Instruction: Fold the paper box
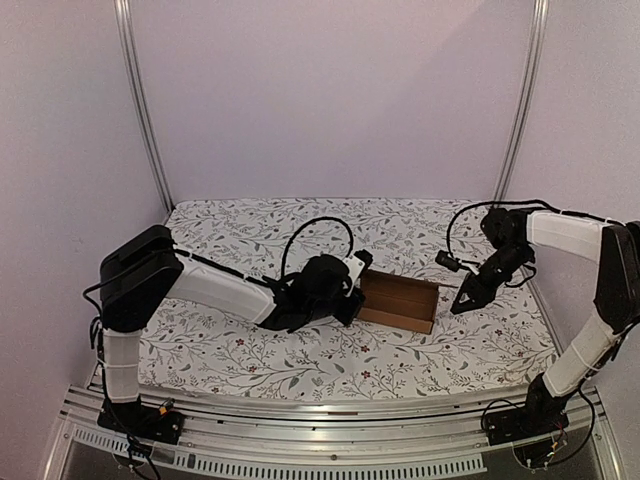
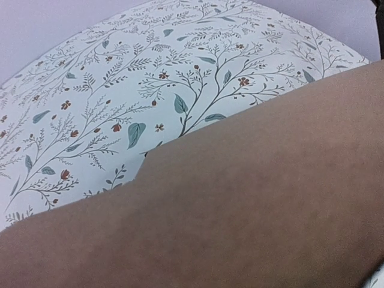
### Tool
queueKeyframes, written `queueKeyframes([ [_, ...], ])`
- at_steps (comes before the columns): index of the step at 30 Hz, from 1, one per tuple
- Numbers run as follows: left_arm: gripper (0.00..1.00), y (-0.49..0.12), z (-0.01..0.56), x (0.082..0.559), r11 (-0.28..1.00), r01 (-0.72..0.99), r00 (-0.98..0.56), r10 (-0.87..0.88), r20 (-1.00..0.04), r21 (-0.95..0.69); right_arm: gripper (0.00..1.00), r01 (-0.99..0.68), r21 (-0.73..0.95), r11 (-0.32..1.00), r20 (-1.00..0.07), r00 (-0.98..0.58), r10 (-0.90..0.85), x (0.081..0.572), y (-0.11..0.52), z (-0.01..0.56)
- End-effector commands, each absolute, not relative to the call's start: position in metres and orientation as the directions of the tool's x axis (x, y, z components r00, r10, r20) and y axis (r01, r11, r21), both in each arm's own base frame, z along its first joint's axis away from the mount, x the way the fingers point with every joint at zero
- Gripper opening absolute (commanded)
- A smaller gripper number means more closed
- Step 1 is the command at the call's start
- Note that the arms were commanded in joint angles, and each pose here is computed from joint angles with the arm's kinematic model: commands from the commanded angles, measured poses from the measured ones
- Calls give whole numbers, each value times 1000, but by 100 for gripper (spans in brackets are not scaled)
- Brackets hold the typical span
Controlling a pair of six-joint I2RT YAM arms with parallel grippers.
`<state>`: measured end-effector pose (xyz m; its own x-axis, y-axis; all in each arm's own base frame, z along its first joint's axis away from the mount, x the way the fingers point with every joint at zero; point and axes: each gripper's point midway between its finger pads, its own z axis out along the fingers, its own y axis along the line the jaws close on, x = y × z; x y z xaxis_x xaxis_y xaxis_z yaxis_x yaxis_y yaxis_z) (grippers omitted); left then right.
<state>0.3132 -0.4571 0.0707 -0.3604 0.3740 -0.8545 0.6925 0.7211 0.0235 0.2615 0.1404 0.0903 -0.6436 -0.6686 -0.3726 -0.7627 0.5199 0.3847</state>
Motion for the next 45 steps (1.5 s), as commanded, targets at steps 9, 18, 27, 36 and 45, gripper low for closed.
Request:
queueKeyframes([
  [9,0,-453,54,292,691,718,-344,459,-819,85,46,-867,208,452,-434,-496,-752,223,122,181],
  [18,0,-454,57,291,691,717,-341,460,-820,89,57,-881,-35,472,-445,-410,-797,266,185,187],
  [27,0,-456,61,290,690,718,-337,457,-823,90,35,-906,-103,411,-394,-342,-853,268,202,165],
  [36,0,-452,64,286,692,716,-336,459,-822,93,9,-927,-184,327,-342,-252,-905,252,206,152],
  [45,26,-422,82,234,647,750,-266,484,-834,137,8,-941,-178,288,-309,-225,-924,242,205,135],
])
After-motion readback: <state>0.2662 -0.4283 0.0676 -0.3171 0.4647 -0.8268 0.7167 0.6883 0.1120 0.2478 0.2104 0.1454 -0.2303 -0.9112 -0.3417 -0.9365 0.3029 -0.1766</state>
